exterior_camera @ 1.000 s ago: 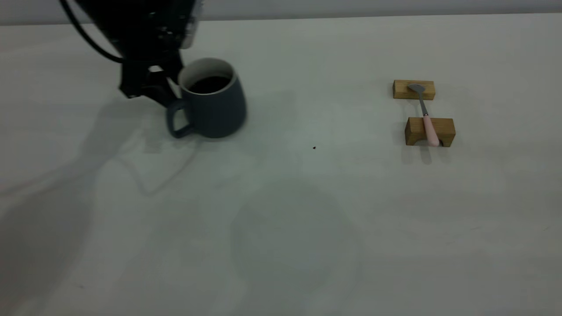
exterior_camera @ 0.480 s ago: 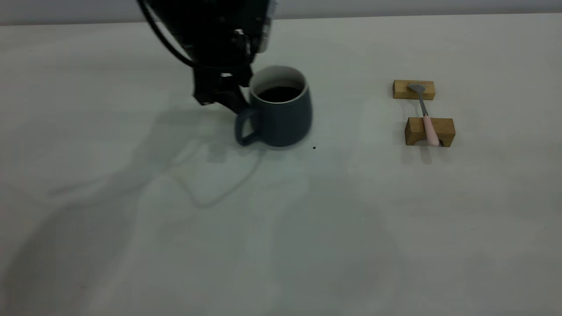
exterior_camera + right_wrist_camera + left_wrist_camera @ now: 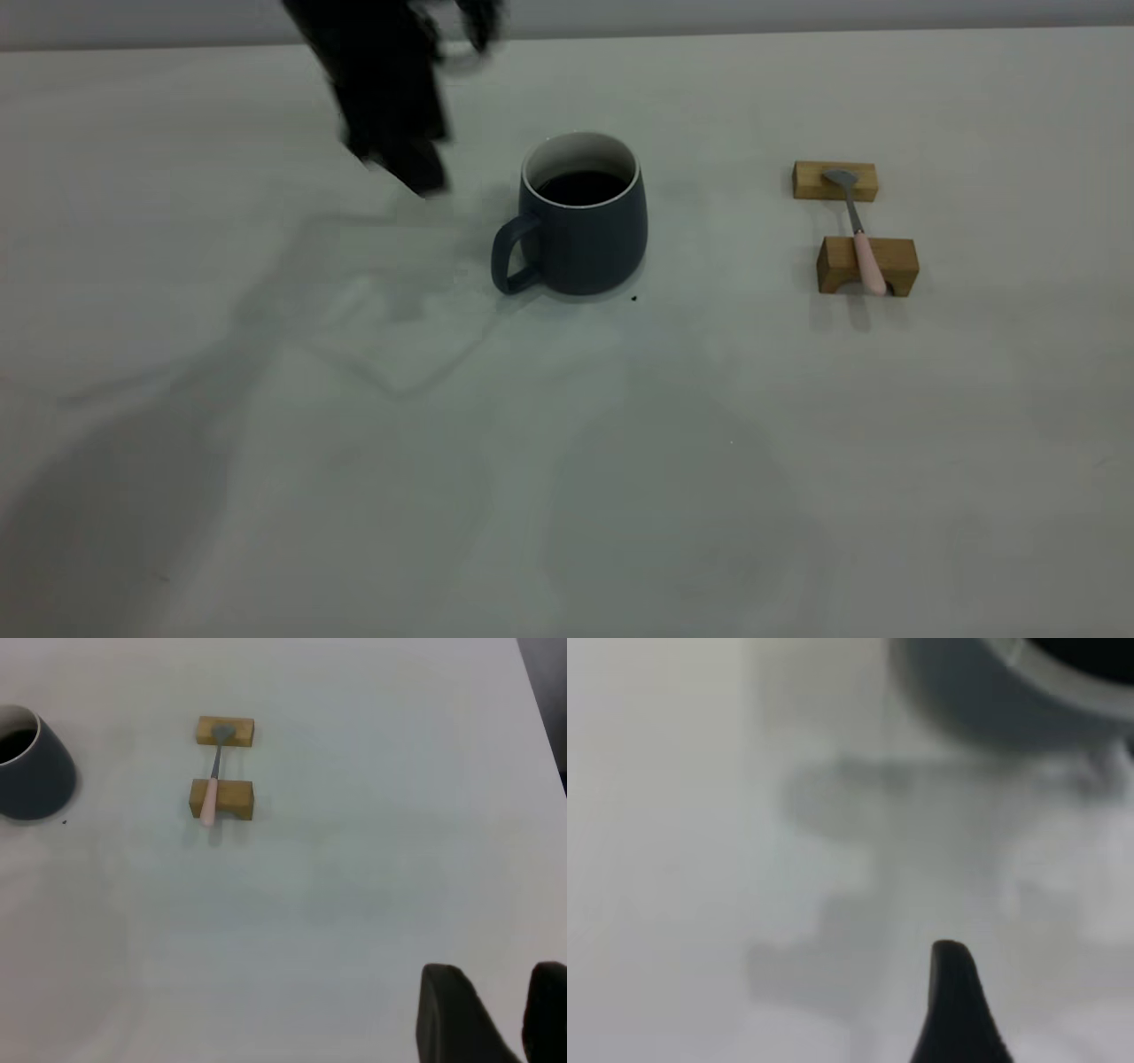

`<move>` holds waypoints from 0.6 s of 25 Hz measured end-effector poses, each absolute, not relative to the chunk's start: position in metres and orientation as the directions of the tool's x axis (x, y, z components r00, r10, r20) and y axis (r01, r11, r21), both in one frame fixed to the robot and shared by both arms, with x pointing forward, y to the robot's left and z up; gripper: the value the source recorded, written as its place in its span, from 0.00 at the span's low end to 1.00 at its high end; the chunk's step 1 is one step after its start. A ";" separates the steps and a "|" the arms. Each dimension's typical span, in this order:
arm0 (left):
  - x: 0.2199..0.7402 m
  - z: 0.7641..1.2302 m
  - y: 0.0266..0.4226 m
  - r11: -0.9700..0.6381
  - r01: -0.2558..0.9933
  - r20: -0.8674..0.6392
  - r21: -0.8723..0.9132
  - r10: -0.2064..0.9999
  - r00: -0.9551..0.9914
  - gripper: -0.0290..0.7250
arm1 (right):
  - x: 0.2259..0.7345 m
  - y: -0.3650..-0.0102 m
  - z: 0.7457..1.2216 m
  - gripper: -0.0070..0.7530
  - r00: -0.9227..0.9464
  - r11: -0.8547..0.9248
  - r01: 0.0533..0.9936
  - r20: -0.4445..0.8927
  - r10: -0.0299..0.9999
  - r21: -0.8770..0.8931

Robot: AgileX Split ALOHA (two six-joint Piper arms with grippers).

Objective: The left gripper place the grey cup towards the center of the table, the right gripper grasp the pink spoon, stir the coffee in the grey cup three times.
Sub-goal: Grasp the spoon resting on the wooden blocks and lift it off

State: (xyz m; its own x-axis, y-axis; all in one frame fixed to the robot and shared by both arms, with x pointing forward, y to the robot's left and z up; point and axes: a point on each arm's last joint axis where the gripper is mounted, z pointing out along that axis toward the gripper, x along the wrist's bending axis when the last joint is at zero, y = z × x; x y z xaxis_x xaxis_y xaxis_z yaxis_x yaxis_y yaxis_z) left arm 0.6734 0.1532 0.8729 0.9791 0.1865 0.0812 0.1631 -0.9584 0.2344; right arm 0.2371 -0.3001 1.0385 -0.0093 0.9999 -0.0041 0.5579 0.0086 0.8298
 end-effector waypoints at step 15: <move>0.563 1.122 0.216 -0.494 0.812 0.006 0.310 0.856 0.518 0.79 | 0.237 -0.300 1.039 0.32 -0.009 0.009 0.558 -0.004 1.000 0.830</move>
